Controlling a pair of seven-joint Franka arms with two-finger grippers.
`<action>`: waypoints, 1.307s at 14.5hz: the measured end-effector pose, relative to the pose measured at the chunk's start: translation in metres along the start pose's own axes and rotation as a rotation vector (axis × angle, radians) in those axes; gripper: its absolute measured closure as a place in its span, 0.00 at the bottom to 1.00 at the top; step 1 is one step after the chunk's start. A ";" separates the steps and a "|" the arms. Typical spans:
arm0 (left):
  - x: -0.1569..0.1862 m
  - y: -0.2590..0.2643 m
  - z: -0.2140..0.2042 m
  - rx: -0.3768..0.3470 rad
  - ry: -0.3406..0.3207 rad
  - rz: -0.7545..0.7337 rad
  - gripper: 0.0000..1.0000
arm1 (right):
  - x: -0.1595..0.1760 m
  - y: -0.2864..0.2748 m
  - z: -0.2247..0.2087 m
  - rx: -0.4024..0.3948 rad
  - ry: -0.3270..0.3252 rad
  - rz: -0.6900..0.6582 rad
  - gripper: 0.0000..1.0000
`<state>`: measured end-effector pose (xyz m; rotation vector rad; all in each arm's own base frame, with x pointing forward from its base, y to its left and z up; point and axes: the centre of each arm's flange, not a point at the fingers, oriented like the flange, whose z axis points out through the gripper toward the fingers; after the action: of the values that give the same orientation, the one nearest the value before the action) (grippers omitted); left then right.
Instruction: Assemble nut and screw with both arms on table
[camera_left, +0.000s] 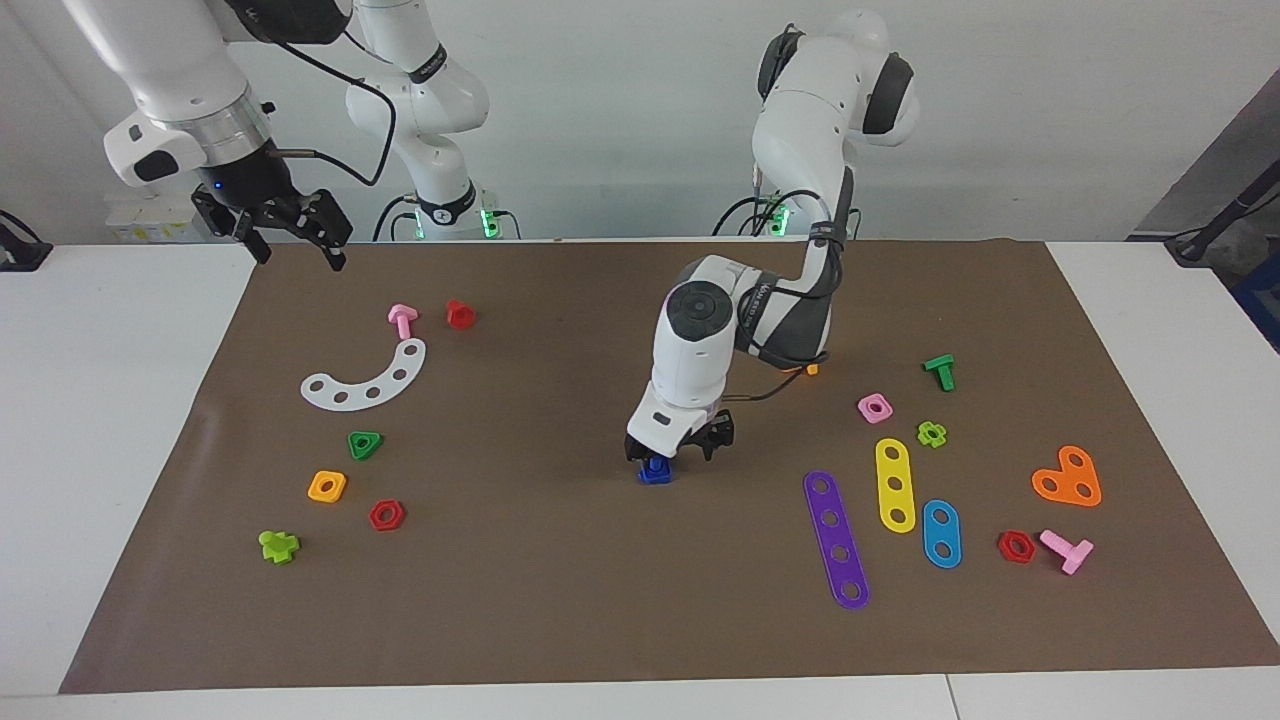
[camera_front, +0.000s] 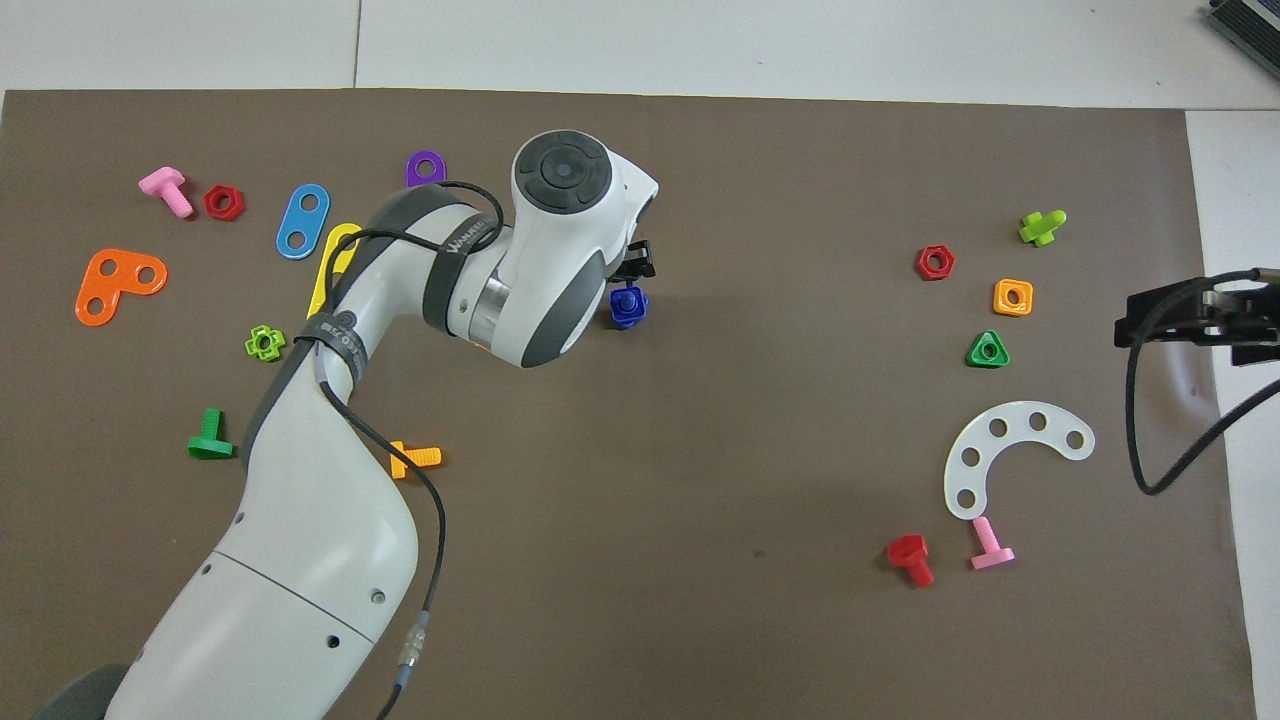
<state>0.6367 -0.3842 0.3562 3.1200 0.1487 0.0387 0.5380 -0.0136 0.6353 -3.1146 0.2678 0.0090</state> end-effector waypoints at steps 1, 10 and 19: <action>0.013 -0.019 -0.019 -0.006 0.010 0.012 0.00 | 0.000 0.000 0.000 0.000 0.000 0.000 0.00; 0.038 -0.277 -0.141 -0.001 -0.002 0.155 0.00 | 0.000 0.000 0.000 0.000 0.000 0.000 0.00; -0.016 -0.382 -0.226 -0.002 -0.015 0.189 0.00 | 0.000 0.000 0.000 0.000 0.000 0.000 0.00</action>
<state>0.5792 -0.0014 0.5742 3.1203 -0.1462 0.0181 0.5380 -0.0136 0.6353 -3.1146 0.2678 0.0089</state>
